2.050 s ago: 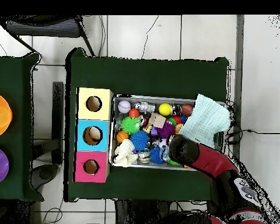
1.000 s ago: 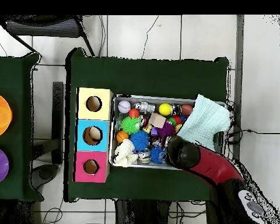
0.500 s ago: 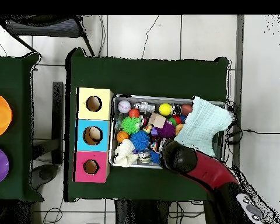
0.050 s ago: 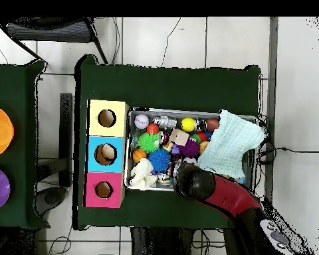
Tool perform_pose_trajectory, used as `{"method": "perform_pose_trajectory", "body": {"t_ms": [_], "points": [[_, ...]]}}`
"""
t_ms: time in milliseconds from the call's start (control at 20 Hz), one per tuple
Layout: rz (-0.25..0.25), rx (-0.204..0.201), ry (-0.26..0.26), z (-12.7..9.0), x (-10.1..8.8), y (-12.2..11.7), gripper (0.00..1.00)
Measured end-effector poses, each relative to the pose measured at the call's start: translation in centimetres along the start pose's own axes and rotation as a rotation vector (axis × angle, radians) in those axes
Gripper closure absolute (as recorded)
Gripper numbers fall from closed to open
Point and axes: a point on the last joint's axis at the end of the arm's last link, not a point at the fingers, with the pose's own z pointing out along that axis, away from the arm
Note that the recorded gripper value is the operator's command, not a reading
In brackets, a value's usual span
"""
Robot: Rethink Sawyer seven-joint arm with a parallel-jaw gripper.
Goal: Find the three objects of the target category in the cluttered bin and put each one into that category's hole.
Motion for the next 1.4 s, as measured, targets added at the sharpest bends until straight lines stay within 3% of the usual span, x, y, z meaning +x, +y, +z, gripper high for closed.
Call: {"method": "perform_pose_trajectory", "body": {"t_ms": [350,700,1050,1200,1250,1400], "points": [[-0.001,-0.007,0.031,0.4,1.6,0.4,0.00],[0.000,-0.007,0.030,0.7,1.7,0.4,0.00],[0.001,0.000,-0.023,1.9,1.4,0.4,0.00],[0.002,0.006,-0.068,2.4,1.0,0.3,0.00],[0.005,0.014,-0.111,2.6,0.6,0.1,1.00],[0.005,0.017,-0.131,2.6,0.4,0.0,1.00]]}}
